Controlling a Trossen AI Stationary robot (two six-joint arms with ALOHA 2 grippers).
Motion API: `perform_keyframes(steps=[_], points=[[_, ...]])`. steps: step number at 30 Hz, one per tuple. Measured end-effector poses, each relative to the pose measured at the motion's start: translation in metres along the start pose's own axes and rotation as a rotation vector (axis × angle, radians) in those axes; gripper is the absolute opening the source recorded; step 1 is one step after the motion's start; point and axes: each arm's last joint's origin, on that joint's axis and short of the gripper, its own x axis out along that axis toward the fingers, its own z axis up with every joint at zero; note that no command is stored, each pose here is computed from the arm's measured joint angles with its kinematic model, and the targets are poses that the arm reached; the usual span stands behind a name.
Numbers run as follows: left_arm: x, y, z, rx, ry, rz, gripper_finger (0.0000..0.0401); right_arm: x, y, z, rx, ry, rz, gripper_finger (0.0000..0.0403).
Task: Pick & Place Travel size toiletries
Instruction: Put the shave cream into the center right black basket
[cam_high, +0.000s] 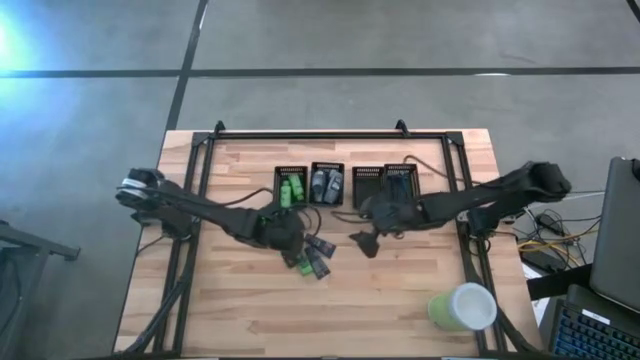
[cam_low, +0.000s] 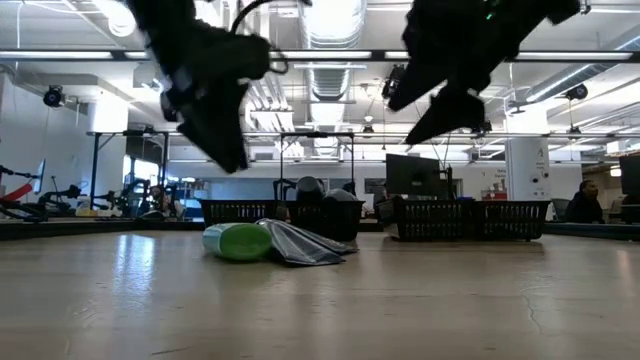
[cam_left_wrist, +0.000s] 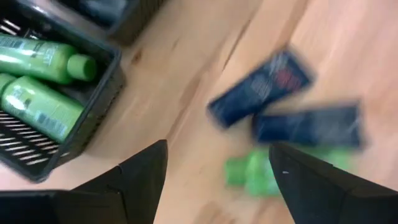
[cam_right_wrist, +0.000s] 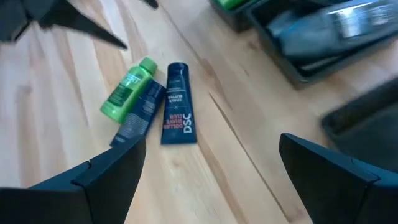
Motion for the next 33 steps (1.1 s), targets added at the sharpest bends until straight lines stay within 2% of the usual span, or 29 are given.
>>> perform_keyframes(steps=[4, 9, 12, 15, 17, 21, 27, 33], points=[[0.005, 0.012, -0.018, 0.155, 0.039, 0.008, 0.0284, 0.029, 0.004, -0.006, -0.033, 0.002, 0.004, 0.0364], [0.004, 0.022, -0.029, 0.231, 0.016, -0.013, 0.0284, 0.053, 0.008, -0.012, -0.013, 0.011, 0.028, 0.0363], [0.005, 0.022, -0.029, 0.270, -0.068, -0.063, 0.0284, 0.065, 0.013, -0.010, 0.006, 0.028, 0.030, 0.0364], [0.011, 0.021, -0.029, 0.345, -0.151, -0.108, 0.0284, 0.081, 0.019, -0.010, -0.067, 0.053, 0.015, 0.0363], [0.019, 0.021, -0.030, 0.389, -0.160, -0.127, 0.0284, 0.093, 0.023, -0.009, -0.130, 0.064, 0.011, 0.0363], [0.029, 0.028, -0.030, 0.391, -0.152, -0.125, 0.0284, 0.114, 0.032, -0.005, -0.209, 0.119, -0.025, 0.0363], [0.035, 0.031, -0.026, 0.413, -0.135, -0.176, 0.0284, 0.129, 0.038, -0.003, -0.311, 0.308, -0.132, 0.0363], [0.039, 0.027, -0.022, 0.436, -0.169, -0.238, 0.0284, 0.138, 0.049, 0.004, -0.376, 0.324, -0.065, 0.0363]])
